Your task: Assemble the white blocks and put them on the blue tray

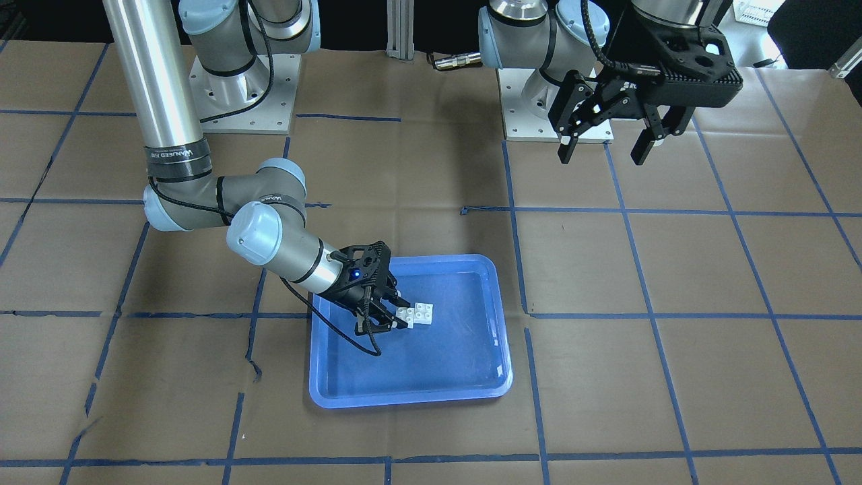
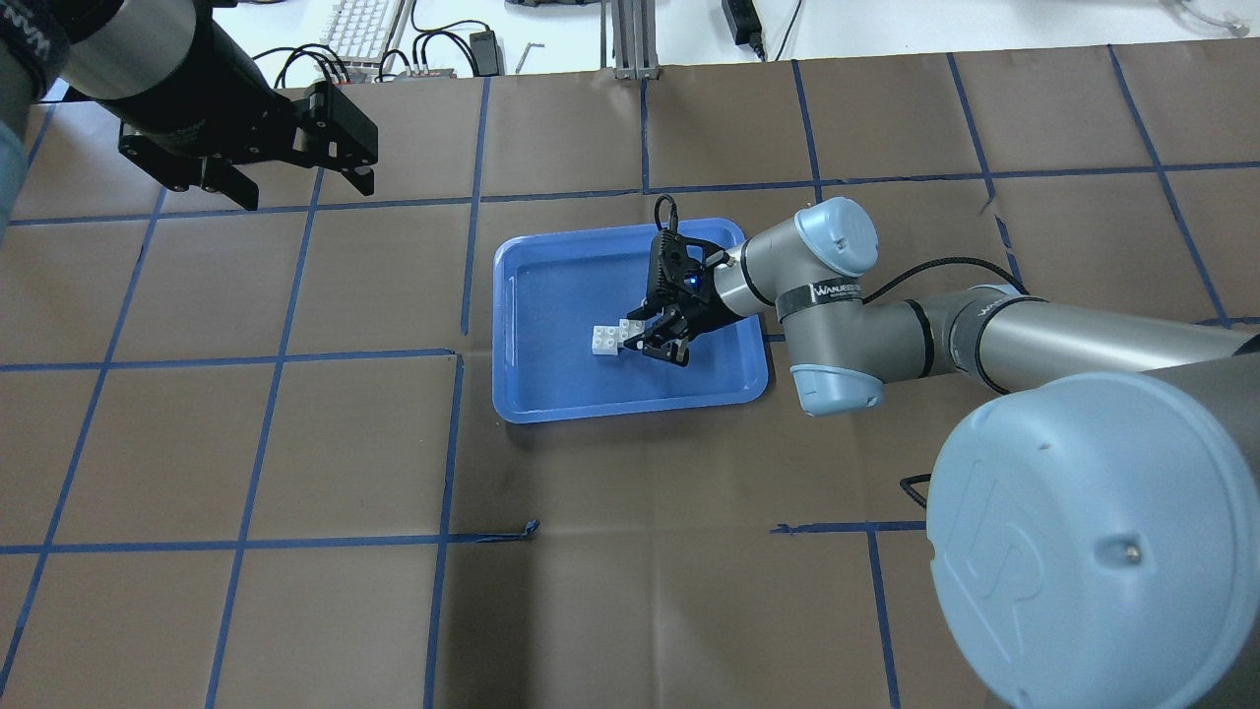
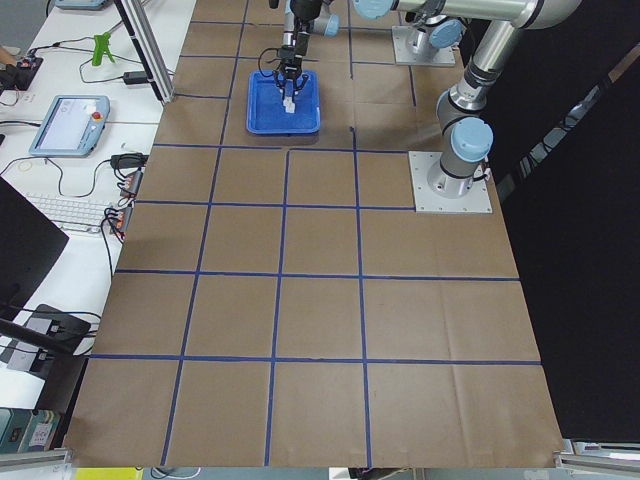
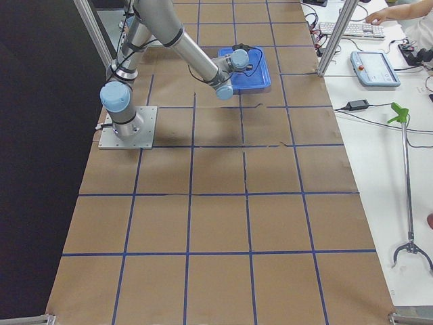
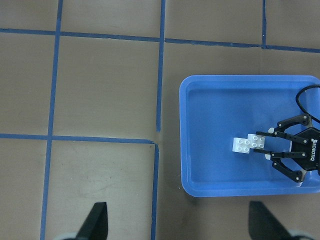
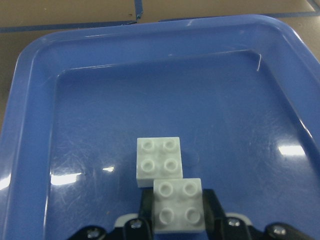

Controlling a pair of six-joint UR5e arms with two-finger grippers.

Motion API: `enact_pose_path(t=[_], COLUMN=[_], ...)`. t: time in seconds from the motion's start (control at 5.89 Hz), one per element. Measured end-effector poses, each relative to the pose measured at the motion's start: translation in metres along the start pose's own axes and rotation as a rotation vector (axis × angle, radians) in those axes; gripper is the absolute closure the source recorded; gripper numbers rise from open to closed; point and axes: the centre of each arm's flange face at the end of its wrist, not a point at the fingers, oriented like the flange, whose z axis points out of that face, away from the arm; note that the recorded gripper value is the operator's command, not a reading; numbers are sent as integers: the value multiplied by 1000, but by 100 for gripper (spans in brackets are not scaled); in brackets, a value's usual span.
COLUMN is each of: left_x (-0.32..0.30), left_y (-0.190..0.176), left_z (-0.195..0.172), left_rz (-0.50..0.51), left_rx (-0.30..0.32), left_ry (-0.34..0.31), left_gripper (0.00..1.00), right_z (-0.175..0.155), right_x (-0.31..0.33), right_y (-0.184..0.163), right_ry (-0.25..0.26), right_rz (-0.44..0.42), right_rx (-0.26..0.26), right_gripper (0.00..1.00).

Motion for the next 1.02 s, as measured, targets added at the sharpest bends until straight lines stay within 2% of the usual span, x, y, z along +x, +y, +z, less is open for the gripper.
enact_pose_path(t=[0.17, 0.34, 1.02], left_x=[0, 0, -1], left_y=[4, 4, 10], left_z=[-3, -7, -9], left_rz=[1, 13, 62], left_rx=[-62, -97, -110], left_ry=[-2, -6, -7], left_gripper=[1, 1, 1], right_z=[1, 1, 3], right_x=[-1, -3, -10], right_y=[0, -1, -1], right_ry=[-2, -4, -13], right_rz=[1, 0, 3], right_rx=[0, -1, -2], right_gripper=[69, 69, 69])
